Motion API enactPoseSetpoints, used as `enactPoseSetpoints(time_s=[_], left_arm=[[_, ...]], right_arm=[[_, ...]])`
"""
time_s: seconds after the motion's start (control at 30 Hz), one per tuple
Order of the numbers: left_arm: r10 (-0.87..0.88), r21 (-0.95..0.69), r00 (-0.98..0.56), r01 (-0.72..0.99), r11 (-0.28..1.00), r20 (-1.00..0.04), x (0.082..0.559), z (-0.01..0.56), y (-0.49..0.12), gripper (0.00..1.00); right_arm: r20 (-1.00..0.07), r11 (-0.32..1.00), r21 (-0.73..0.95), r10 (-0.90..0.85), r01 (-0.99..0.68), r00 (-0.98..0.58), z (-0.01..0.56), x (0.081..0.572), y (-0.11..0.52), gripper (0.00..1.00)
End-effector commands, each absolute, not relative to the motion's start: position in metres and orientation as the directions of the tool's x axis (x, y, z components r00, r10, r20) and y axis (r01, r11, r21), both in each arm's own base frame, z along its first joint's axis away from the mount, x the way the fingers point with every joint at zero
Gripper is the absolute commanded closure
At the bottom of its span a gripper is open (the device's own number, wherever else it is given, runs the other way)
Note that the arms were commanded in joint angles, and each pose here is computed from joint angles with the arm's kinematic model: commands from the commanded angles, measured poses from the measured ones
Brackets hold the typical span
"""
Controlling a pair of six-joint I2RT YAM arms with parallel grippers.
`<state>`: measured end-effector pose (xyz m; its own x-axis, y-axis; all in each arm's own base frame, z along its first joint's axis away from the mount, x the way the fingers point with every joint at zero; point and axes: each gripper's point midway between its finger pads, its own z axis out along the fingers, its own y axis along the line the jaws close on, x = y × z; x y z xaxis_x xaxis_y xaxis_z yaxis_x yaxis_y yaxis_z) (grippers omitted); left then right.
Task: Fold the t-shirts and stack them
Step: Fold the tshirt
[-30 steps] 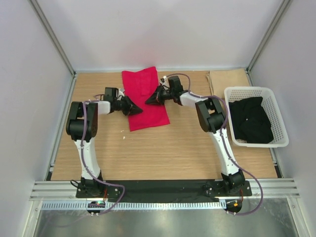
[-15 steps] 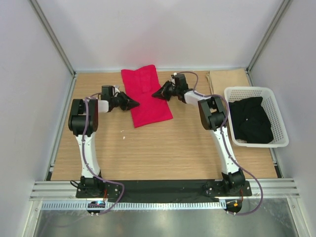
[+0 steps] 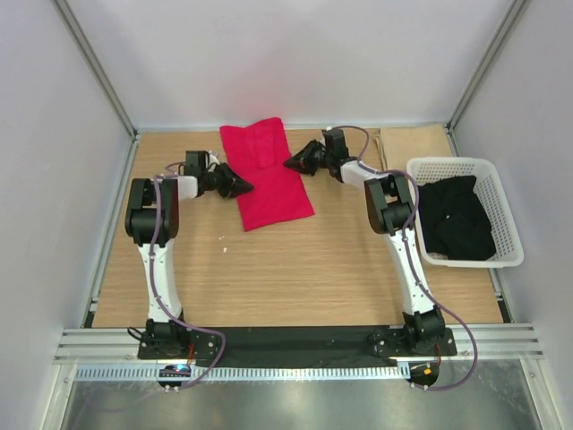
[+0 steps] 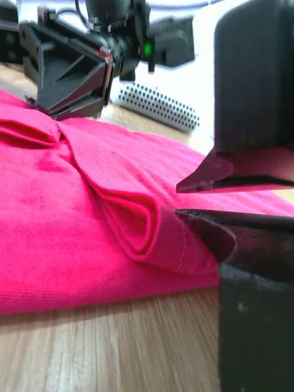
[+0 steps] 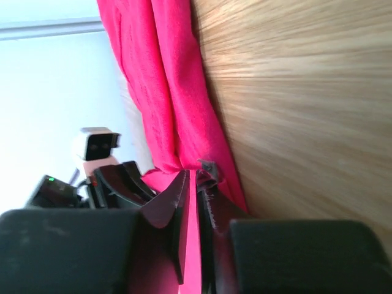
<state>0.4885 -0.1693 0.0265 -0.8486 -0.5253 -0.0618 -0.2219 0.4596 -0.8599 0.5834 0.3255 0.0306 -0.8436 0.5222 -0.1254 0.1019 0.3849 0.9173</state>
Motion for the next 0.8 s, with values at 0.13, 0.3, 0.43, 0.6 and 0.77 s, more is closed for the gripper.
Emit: enactPoseSetpoints(time_s=[0.13, 0.3, 0.43, 0.6, 0.77], left_arm=[[-0.488, -0.809, -0.845, -0.125, 0.574, -0.216, 0.489, 0.085, -0.153, 0.66], [-0.477, -0.788, -0.847, -0.121, 0.604, -0.235, 0.463, 0.116, -0.146, 0.57], [-0.476, -0.774, -0.860, -0.170, 0.610, -0.186, 0.425, 0.104, -0.143, 0.50], [-0.470, -0.726, -0.879, -0.267, 0.633, -0.087, 0.368, 0.072, -0.138, 0.47], [-0.489, -0.684, -0.872, -0.342, 0.645, -0.024, 0.345, 0.047, -0.136, 0.39]], right_arm=[[-0.286, 0.585, 0.811, 0.411, 0.009, -0.866, 0.084, 0.569, 0.268, 0.70], [-0.277, 0.654, 0.756, 0.285, -0.025, -0.918, 0.079, 0.520, 0.254, 0.55], [-0.222, 0.650, 0.760, 0.232, -0.019, -0.947, 0.073, 0.477, 0.251, 0.48], [-0.172, 0.661, 0.750, 0.168, -0.018, -0.971, 0.056, 0.432, 0.249, 0.46], [-0.147, 0.691, 0.723, 0.142, -0.008, -0.979, 0.039, 0.413, 0.244, 0.46]])
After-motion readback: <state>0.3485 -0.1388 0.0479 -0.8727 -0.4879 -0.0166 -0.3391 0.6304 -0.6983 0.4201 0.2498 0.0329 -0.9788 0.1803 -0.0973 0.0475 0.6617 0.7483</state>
